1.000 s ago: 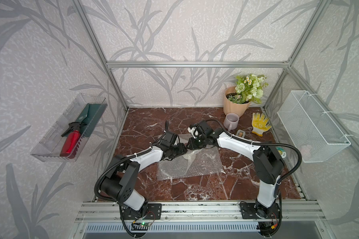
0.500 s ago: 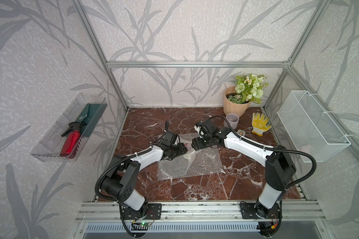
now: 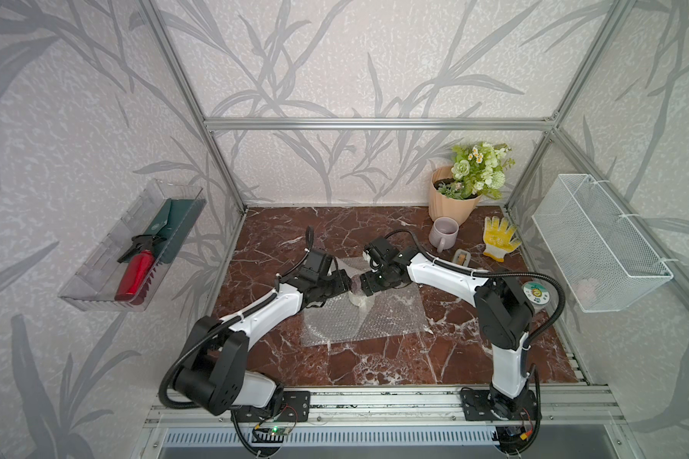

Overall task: Wrap mugs in bubble wrap
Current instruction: Wrap the mug in bubble wrap.

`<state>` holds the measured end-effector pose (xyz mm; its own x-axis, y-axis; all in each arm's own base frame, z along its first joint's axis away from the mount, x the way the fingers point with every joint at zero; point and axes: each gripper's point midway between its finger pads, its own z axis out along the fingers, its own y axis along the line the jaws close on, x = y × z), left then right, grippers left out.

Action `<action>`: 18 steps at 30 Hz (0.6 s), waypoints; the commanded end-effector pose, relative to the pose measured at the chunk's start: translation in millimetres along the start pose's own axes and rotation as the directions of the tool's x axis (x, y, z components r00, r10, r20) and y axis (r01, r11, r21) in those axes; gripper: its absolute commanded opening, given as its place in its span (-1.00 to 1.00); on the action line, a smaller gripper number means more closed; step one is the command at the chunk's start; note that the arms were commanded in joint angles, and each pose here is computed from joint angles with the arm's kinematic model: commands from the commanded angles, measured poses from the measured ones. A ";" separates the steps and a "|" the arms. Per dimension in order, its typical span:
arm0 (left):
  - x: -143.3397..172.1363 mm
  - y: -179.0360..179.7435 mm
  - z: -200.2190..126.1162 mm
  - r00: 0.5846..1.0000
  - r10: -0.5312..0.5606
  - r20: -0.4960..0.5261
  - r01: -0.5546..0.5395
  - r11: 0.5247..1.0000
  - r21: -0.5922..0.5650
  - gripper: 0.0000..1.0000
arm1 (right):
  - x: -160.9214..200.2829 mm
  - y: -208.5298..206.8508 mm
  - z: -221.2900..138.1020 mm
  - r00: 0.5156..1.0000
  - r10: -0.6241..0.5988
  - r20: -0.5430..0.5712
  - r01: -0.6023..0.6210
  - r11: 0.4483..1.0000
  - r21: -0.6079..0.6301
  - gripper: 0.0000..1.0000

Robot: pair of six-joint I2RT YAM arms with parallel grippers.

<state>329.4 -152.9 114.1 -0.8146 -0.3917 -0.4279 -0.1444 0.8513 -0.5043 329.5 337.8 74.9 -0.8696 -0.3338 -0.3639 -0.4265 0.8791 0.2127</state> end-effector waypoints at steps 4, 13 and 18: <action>-9.4 75.4 -41.7 0.993 -0.103 0.058 0.115 0.955 -0.274 0.42 | 12.1 -2.8 9.9 0.998 0.016 -0.055 -0.014 1.000 0.024 0.47; 58.6 96.6 -39.6 0.976 -0.179 -0.121 0.142 0.953 -0.269 0.27 | 12.9 -2.2 10.0 0.998 0.015 -0.057 -0.014 1.000 0.020 0.47; 68.7 103.2 -35.1 0.971 -0.181 -0.157 0.130 0.949 -0.288 0.29 | 12.9 -0.3 11.3 0.998 0.014 -0.061 -0.013 1.000 0.010 0.47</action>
<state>243.4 -78.2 59.9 -0.8445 -0.4841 -0.2292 -0.4036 0.8565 -0.3218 328.9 338.4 74.2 -0.8768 -0.3214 -0.3576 -0.4140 0.8828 0.2219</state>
